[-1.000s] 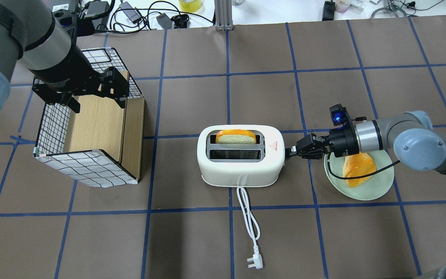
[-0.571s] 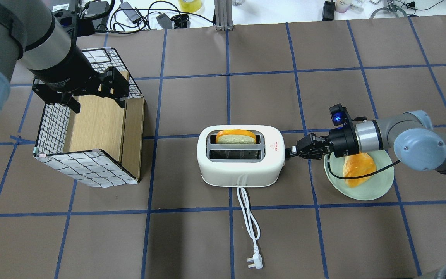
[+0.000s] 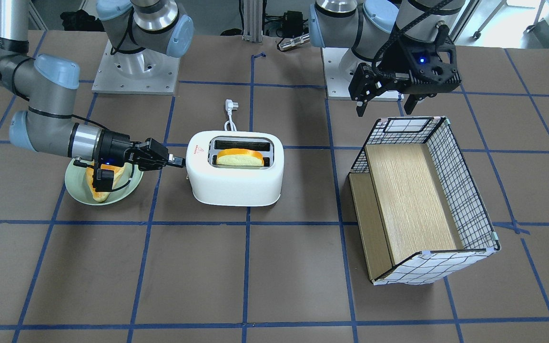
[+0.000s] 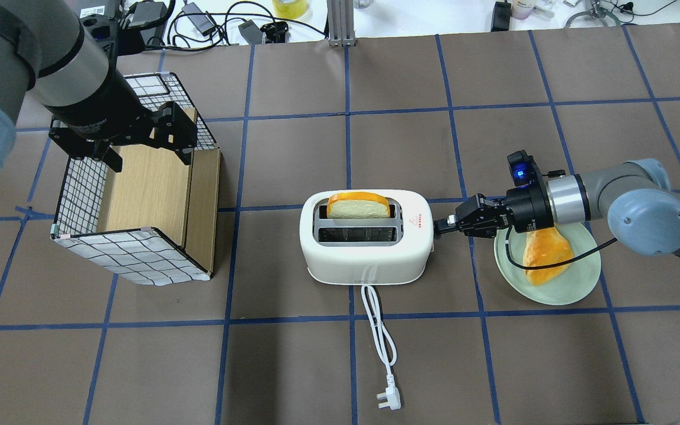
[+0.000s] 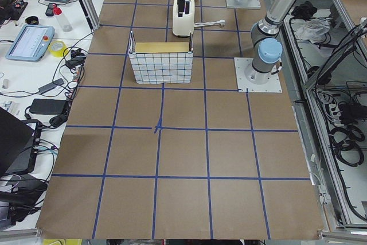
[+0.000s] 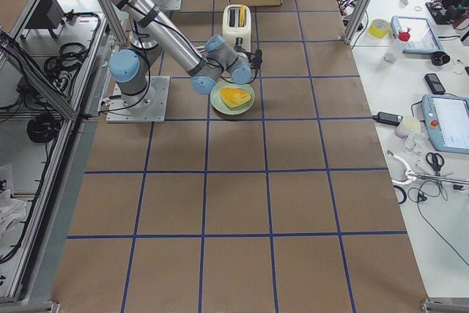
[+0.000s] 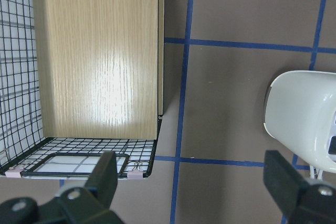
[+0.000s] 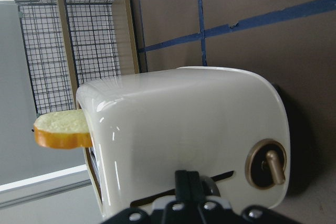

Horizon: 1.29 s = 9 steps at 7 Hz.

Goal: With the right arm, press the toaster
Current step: 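Release the lever and lift the right gripper away from the toaster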

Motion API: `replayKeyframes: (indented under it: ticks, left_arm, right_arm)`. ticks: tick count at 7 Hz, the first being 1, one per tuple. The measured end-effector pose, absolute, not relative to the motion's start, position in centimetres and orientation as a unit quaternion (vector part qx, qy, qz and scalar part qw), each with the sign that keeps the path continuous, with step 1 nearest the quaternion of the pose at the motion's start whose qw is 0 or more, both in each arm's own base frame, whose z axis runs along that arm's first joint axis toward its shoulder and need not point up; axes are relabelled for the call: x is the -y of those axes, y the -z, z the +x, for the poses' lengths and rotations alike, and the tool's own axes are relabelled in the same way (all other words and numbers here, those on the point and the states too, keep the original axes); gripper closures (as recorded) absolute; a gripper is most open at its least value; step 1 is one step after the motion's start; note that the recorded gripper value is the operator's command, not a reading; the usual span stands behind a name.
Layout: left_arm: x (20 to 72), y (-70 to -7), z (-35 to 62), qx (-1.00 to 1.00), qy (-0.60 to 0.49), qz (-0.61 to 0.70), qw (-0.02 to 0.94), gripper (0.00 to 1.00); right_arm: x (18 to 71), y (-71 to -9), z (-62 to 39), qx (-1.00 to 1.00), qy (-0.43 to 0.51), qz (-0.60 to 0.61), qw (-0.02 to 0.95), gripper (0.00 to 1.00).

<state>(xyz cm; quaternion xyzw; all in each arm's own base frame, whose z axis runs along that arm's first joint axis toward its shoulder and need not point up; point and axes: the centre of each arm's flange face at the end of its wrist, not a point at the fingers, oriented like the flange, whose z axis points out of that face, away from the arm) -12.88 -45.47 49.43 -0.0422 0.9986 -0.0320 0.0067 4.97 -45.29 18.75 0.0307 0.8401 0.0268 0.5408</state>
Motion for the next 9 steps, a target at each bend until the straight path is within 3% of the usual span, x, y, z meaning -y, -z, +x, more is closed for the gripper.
replayKeyframes:
  ticks: [5, 9]
  left_arm:
    - [45.5, -49.4, -12.9, -0.999, 0.032, -0.042, 0.007, 0.0]
    - [45.5, -49.4, -12.9, -0.999, 0.032, -0.042, 0.007, 0.0]
  right_arm:
    - [49.2, -27.5, 2.3, -0.902, -0.042, 0.019, 0.429, 1.0]
    - [54.2, -43.2, 2.0, -0.978, -0.078, -0.015, 0.194, 1.0]
